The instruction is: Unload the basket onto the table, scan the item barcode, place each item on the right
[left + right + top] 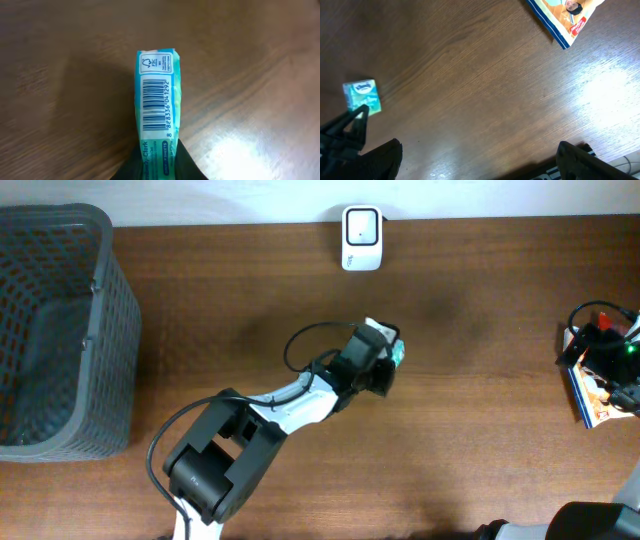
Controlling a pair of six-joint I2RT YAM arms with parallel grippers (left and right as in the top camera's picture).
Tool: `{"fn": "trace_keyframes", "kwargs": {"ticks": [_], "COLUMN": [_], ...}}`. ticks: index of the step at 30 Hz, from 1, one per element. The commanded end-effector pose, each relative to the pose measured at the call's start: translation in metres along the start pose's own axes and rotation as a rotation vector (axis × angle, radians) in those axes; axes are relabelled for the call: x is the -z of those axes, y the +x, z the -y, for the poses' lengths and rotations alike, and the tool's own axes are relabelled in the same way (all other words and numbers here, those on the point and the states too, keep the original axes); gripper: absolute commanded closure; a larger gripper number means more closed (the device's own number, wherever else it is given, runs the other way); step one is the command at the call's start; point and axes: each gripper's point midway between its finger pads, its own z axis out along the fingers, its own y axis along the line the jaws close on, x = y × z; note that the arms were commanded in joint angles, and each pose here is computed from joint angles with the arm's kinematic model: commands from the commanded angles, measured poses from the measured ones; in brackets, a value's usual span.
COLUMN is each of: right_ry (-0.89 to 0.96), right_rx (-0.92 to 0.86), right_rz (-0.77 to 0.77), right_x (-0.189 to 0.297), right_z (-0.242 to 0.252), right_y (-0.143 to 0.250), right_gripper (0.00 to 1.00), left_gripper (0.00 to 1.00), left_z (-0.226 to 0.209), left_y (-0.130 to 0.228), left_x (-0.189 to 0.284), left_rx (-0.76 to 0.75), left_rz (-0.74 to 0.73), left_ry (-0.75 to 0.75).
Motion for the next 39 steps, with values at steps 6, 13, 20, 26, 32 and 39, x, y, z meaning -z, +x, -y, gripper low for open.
{"fn": "trace_keyframes", "kwargs": {"ticks": [6, 13, 20, 26, 32, 39], "right_ry": [-0.009, -0.009, -0.009, -0.009, -0.009, -0.009], "right_rx": [0.005, 0.005, 0.005, 0.005, 0.005, 0.005], "right_rz": [-0.004, -0.004, -0.004, -0.004, -0.004, -0.004], "right_x": [-0.001, -0.001, -0.001, -0.001, -0.001, -0.001], "right_z": [-0.001, -0.001, -0.001, -0.001, -0.001, -0.001], "right_y": [0.0, 0.0, 0.0, 0.0, 0.0, 0.0], "right_gripper": [0.02, 0.02, 0.02, 0.02, 0.02, 0.01], "left_gripper": [0.04, 0.01, 0.01, 0.01, 0.01, 0.01], "left_z": [-0.059, -0.086, -0.089, -0.09, -0.112, -0.126], "left_y": [-0.032, -0.081, -0.104, -0.076, -0.064, -0.066], "left_x": [0.011, 0.06, 0.132, 0.156, 0.193, 0.202], "left_rx": [0.414, 0.282, 0.047, -0.026, 0.009, 0.035], "left_rz": [0.045, 0.168, 0.211, 0.002, -0.15, -0.153], "left_ry": [0.018, -0.025, -0.206, -0.253, -0.35, -0.381]}}
